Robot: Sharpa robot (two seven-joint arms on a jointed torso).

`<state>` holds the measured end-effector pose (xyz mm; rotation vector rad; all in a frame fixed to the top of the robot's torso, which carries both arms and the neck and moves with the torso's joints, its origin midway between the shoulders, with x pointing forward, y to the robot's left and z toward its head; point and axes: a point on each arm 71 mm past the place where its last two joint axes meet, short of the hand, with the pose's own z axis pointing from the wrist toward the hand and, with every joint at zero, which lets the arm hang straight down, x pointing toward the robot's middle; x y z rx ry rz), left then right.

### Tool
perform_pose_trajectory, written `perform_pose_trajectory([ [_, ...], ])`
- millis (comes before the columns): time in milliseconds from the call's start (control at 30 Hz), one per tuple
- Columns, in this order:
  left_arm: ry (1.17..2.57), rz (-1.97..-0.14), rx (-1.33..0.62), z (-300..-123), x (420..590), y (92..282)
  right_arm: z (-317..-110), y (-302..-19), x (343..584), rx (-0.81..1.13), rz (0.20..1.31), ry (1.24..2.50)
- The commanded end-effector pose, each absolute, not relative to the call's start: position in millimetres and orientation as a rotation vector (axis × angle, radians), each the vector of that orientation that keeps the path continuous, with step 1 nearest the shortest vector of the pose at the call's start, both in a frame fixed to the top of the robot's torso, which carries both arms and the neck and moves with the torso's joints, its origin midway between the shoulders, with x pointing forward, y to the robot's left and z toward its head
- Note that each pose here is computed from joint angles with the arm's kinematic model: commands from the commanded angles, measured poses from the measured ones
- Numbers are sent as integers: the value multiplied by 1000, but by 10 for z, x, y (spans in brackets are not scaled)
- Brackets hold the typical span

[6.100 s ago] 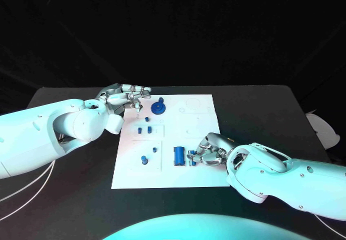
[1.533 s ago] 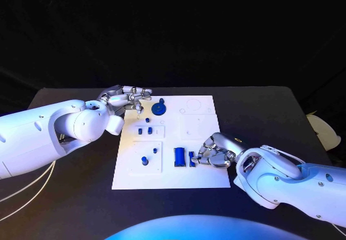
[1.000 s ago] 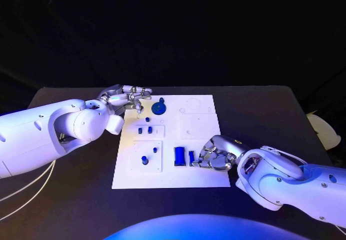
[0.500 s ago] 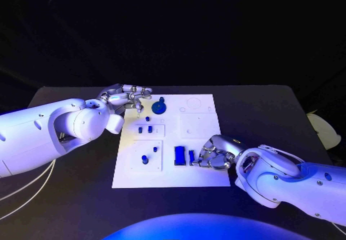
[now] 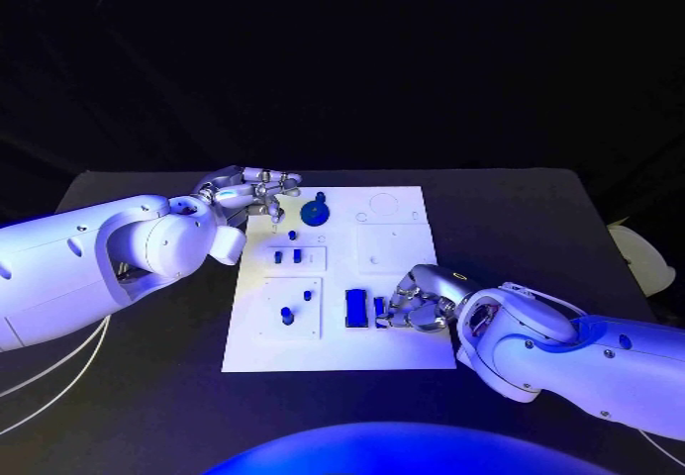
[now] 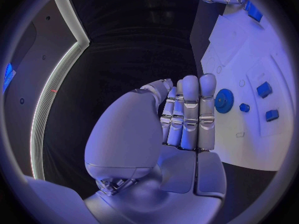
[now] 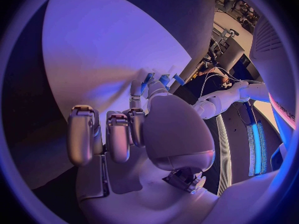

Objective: Assemble the parts on the task board

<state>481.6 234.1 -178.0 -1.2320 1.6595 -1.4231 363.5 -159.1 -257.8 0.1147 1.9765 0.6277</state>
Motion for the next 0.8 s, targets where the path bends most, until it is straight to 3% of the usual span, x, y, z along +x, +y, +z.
perform_pose_trajectory([
  [33, 1668, -1445, -1223, -1772, 4811, 2313, -2596, -1586, 3630, 90, 613, 1994],
  [433, 1666, -1442, -1224, -1778, 4815, 2322, -2459, -1628, 3569, 131, 683, 1938],
  [667, 1653, -1444, -1228, -1808, 4827, 2325, -2274, -1728, 3733, 285, 872, 1850],
  [800, 1622, -1442, -1233, -1835, 4851, 2330, -2226, -1843, 3951, 480, 1008, 1812],
])
